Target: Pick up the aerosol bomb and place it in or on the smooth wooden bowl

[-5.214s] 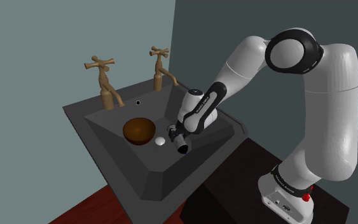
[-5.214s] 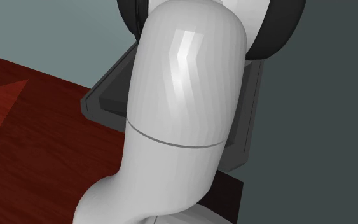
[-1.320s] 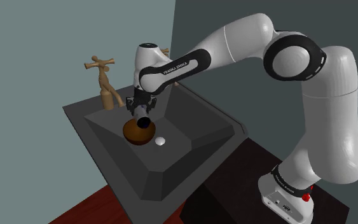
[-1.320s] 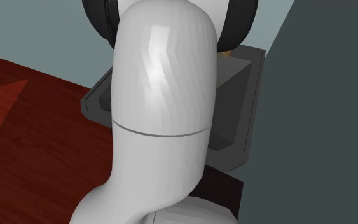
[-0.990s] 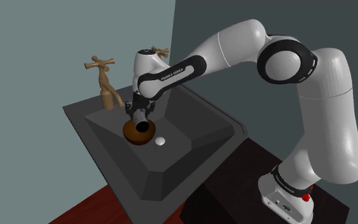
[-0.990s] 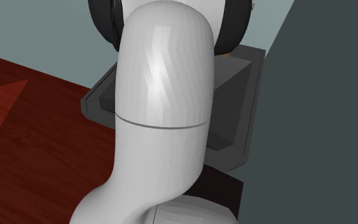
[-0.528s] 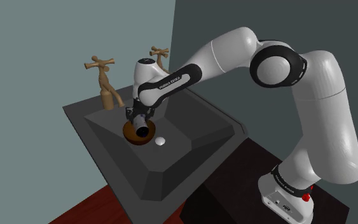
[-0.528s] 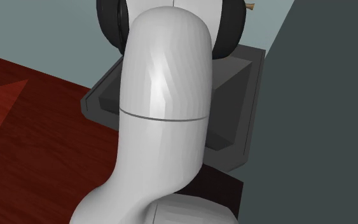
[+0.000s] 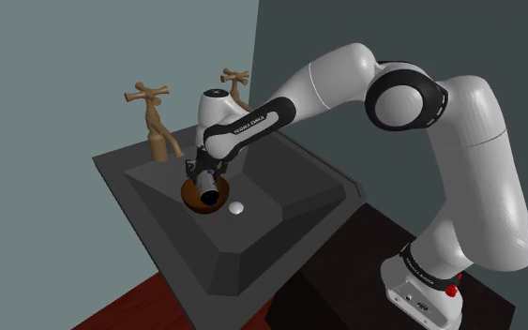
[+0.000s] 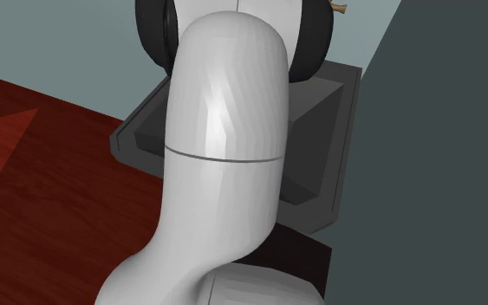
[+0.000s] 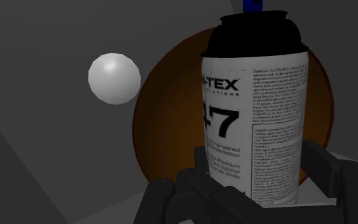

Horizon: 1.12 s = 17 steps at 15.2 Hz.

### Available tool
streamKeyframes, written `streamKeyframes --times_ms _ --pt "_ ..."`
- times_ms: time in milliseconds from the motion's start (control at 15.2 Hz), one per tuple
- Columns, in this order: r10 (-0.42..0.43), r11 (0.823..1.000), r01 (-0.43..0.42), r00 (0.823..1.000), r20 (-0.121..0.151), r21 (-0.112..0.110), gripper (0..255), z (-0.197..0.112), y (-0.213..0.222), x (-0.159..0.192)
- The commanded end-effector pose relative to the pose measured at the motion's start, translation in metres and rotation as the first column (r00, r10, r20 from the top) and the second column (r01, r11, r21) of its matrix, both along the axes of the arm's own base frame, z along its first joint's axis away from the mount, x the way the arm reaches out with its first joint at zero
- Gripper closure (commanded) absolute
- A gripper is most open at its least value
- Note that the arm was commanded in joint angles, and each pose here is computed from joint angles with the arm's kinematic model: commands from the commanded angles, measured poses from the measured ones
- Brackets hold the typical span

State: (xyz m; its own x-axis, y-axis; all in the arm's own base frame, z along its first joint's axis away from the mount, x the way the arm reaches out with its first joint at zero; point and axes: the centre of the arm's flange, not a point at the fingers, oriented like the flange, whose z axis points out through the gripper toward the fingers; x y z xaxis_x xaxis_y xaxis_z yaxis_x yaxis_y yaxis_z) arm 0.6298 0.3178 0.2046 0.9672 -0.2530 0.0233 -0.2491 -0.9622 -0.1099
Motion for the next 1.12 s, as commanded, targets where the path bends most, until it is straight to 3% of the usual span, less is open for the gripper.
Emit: streamKeyframes --times_ms 0,66,396,660,1056 --pt "0.002 1.000 -0.002 1.000 -0.005 -0.001 255 -0.003 0.001 -0.002" --pt "0.002 1.000 -0.002 1.000 -0.005 -0.001 0 -0.003 0.001 -0.002" --pt "0.002 1.000 -0.002 1.000 -0.005 -0.001 0 -0.003 0.001 -0.002" --pt "0.002 1.000 -0.002 1.000 -0.005 -0.001 0 0.047 -0.004 -0.004" --pt "0.002 1.000 -0.002 1.000 -0.005 -0.001 0 0.047 -0.004 -0.004"
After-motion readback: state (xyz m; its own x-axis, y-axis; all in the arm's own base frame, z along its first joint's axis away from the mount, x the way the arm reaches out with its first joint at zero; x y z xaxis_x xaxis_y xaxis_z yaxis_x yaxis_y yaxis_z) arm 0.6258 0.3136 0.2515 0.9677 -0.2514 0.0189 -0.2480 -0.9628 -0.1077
